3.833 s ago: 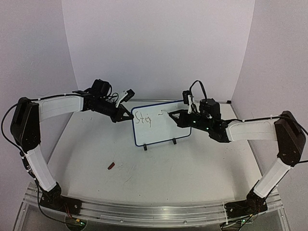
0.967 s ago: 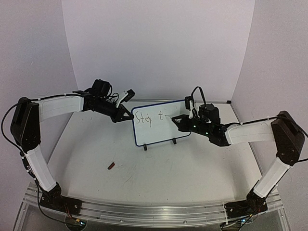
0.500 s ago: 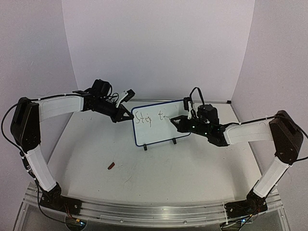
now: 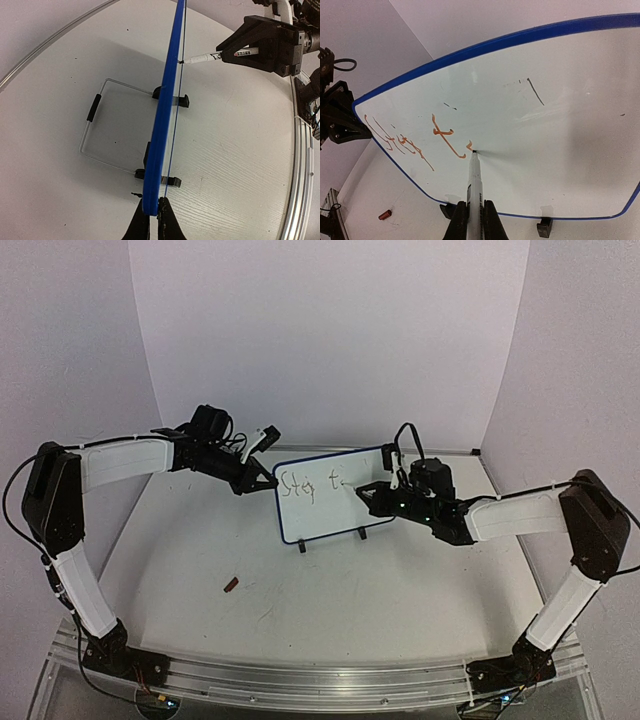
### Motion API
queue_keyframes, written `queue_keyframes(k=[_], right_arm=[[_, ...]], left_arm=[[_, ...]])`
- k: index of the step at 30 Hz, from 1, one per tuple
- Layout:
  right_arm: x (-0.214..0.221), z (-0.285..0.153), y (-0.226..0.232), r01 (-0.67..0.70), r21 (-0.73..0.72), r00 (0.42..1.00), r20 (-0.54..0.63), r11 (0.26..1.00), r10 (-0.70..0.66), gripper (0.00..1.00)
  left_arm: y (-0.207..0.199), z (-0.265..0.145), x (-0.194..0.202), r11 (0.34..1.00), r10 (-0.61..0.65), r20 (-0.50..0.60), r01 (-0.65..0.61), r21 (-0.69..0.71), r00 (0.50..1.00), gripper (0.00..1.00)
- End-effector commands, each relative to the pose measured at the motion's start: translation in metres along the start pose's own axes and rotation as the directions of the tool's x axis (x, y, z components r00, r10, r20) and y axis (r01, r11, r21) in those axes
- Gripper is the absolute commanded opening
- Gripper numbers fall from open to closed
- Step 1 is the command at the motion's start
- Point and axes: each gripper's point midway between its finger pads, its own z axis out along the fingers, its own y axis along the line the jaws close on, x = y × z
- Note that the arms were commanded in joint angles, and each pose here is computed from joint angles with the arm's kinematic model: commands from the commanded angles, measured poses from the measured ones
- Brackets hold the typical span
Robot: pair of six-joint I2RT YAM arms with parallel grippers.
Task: Write a sentence on the whiteboard
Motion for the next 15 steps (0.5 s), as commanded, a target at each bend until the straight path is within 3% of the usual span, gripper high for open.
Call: queue_keyframes(k=[1,15], right_arm=[[-0.024,-0.009,-0.004,0.021,0.054,0.997,0.074,0.998,-0.025,0.0],[-0.035,-0.012,0.007,0.037,0.018,0.995,0.089,0.999,-0.038,0.0]], left_arm=[[0.003,0.008,0.03,1.0,-0.017,-0.109,0.016,-0.016,0.994,0.0],[0.002,0.009,0.029,1.0,-0.017,-0.107,0.016,-0.013,0.994,0.0]])
